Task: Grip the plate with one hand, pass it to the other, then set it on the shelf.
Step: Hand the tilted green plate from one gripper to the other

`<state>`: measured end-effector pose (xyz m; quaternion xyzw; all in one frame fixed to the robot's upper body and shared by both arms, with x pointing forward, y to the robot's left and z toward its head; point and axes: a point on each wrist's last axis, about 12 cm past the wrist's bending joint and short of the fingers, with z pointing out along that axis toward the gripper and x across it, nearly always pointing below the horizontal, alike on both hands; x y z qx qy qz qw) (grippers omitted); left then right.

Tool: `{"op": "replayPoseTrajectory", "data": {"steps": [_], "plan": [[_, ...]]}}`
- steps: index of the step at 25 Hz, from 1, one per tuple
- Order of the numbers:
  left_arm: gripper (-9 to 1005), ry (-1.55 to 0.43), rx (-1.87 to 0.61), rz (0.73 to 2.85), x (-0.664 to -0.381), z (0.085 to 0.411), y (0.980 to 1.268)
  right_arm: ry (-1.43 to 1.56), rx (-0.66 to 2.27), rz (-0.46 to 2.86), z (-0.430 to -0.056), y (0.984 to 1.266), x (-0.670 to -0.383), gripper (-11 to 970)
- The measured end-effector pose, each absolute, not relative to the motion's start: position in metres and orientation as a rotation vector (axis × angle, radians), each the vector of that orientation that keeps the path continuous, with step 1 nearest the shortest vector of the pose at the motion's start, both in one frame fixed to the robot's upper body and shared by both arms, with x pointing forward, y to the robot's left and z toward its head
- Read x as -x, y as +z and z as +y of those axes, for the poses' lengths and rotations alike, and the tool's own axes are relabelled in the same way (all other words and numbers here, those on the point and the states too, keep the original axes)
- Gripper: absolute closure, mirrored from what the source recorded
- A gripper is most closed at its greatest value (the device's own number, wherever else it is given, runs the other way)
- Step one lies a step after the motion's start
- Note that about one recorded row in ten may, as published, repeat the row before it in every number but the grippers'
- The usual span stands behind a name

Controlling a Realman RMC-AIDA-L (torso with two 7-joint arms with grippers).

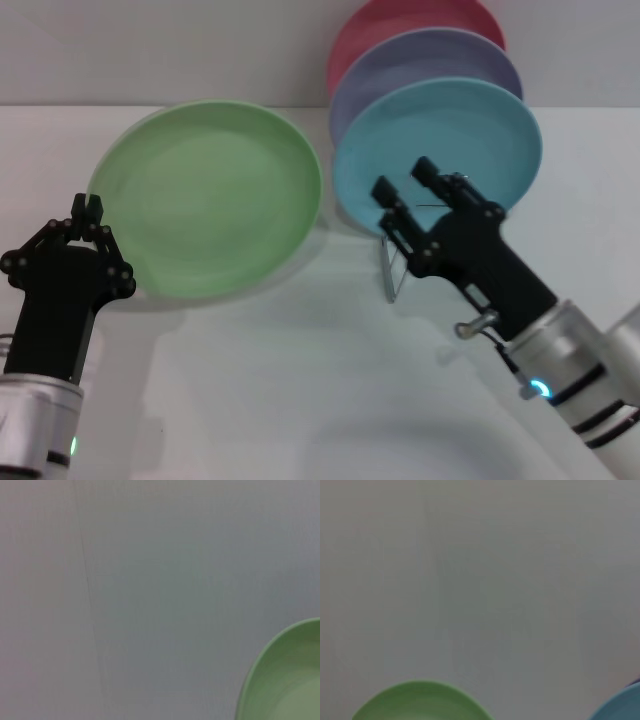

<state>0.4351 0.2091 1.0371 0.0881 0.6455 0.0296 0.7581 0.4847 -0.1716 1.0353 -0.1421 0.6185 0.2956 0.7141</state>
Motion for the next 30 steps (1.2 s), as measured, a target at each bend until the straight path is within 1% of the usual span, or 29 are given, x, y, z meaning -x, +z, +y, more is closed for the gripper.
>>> {"op": "replayPoseTrajectory", "data": {"steps": [8,16,23,30], "plan": [[962,0.078,-0.181,1.406,-0.424,0.206,1.036,0.638,0.382,1.426,-0.147,1.036,-0.490,447],[962,0.091,-0.169,1.430,-0.419,0.205,1.033,0.613,0.424,1.445,-0.136,1.037,-0.492,464],[961,0.166,-0.176,1.434,-0.414,0.203,1.033,0.599,0.459,1.481,-0.130,1.038,-0.506,479],[961,0.224,-0.184,1.446,-0.415,0.203,1.033,0.588,0.493,1.510,-0.124,1.041,-0.519,493]]}}
